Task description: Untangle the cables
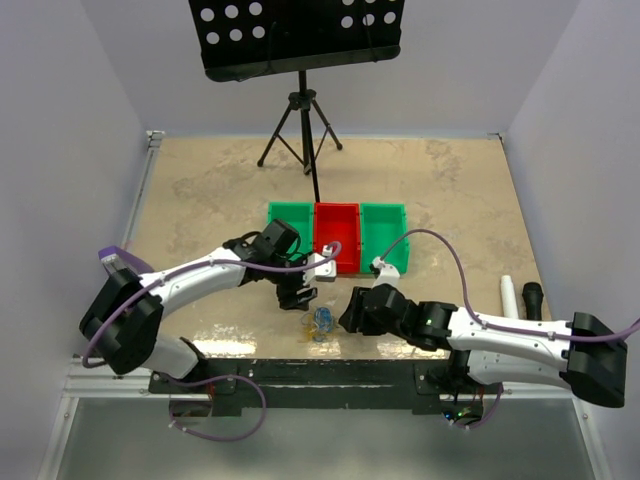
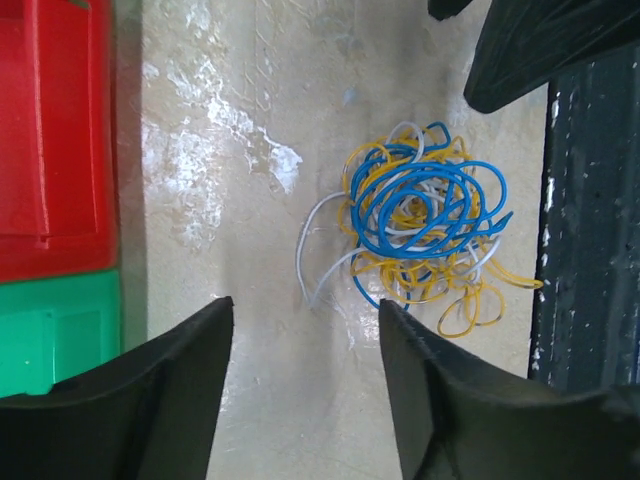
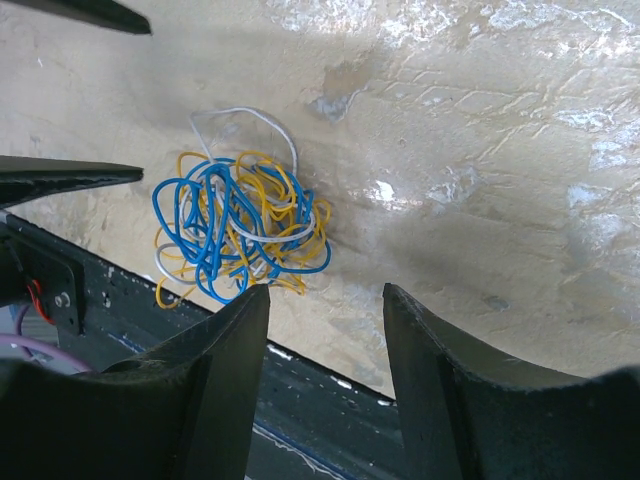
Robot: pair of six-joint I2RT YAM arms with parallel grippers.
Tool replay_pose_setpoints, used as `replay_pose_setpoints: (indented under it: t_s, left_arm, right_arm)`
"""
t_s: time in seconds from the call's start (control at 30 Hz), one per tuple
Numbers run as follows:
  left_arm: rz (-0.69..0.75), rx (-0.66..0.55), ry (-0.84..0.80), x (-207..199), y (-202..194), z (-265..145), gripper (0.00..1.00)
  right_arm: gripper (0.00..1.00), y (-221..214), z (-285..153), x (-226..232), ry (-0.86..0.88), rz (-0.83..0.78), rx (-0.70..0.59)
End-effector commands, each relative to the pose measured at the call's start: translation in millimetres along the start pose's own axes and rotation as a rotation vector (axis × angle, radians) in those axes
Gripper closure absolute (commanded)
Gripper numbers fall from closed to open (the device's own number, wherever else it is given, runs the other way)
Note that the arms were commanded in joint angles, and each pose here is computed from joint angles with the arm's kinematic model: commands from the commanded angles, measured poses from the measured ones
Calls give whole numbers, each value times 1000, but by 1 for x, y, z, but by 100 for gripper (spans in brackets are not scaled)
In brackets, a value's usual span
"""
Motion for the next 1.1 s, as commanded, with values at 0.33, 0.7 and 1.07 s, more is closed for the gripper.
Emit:
replay_pose_setpoints:
  t_s: [0.33,0.7,1.07]
  left_arm:
    - [-31,60,-84,14,-9,33,36]
    - [-48,7,-139,13,-2,41,68]
    - [-38,-1,-94,9,4,25,100]
  right_arm:
    - [46,13,-11,5,28,23,-68]
    - [47,11,-7,6,27,17,-60]
    - [49,8,-7,4,36,16,-51]
Point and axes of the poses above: each gripper's point midway between its finger pads, its own z axis out along the fingers, its own x axis along the line the jaws close on, y = z × x, the point moved 7 cm from there along -z, back along the fingers, and after that the axes turned 2 degrees about -z, right-handed, at the moved point
